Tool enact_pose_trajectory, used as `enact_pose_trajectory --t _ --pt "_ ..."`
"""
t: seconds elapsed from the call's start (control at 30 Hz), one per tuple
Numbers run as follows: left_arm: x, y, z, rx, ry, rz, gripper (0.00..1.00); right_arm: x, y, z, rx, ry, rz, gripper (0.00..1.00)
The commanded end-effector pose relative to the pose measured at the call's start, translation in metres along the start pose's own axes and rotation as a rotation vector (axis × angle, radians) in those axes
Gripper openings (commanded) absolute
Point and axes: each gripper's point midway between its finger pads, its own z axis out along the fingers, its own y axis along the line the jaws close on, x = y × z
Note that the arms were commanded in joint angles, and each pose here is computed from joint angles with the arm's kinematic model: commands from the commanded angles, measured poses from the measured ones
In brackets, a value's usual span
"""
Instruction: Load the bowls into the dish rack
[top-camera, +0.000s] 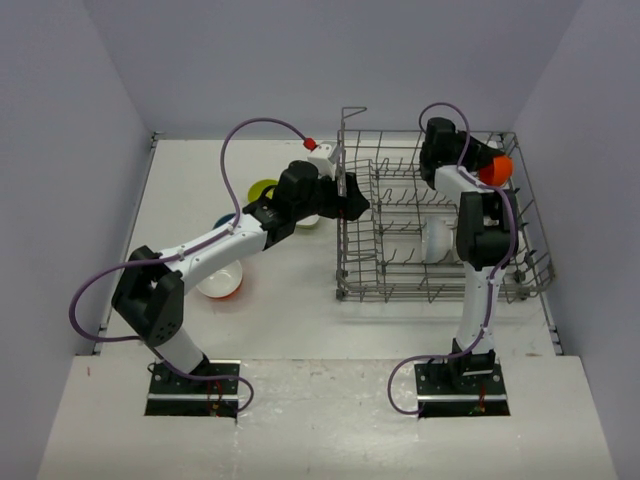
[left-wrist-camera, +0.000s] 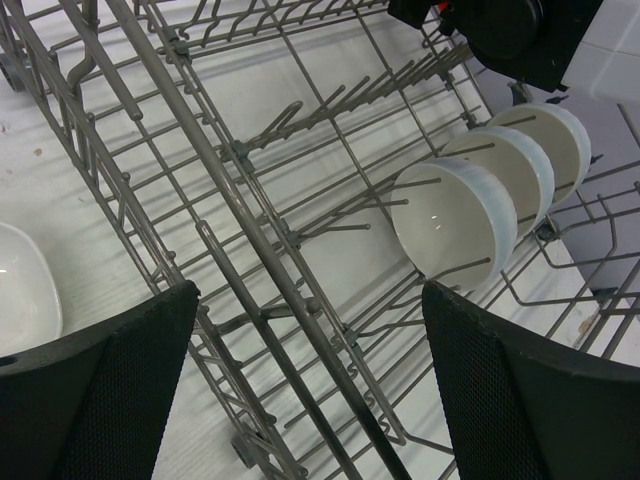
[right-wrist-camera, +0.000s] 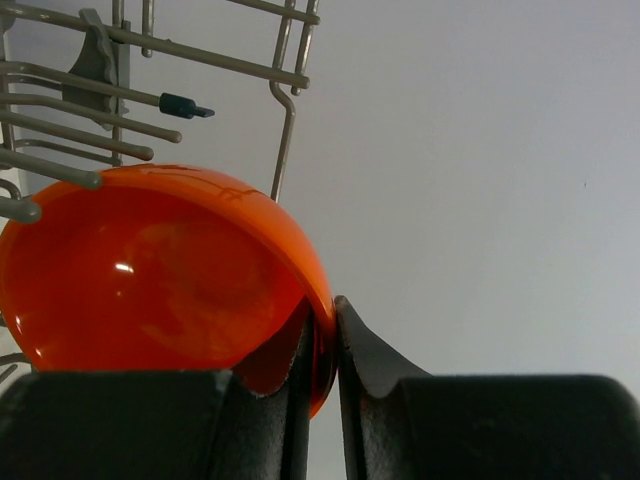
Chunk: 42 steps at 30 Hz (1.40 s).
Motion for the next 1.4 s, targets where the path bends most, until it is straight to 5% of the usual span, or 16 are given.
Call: enact_pose_trajectory --t 0.0,0.3,0.5,0.77,1.03,1.37 --pt "-0.014 -0.006 -0.002 0.018 -0.052 0.043 0.94 -0.001 0.006 -0.01 -0.008 0.008 -0.012 0.15" --pt "-0.014 -0.005 -0.004 0.016 -0.051 0.043 0.95 -0.005 0.024 -0.011 -0.026 0.012 -0.059 0.16" --pt "-0.014 -0.005 -0.006 0.01 -0.056 0.042 0.96 -0.009 0.033 -0.015 -0.034 0.004 -0.08 0.31" --pt "-0.015 -0.005 -0.007 0.012 -0.058 0.04 0.98 -0.01 0.03 -0.018 -0.03 -0.003 -0.062 0.36" --pt "-0.016 -0.005 -0.007 0.01 -0.061 0.038 0.97 -0.021 0.03 -0.034 -0.027 -0.038 -0.019 0.13" --pt "-0.017 -0.004 -0.01 0.009 -0.07 0.033 0.96 -0.009 0.072 -0.045 -0.133 -0.035 -0.031 0.07"
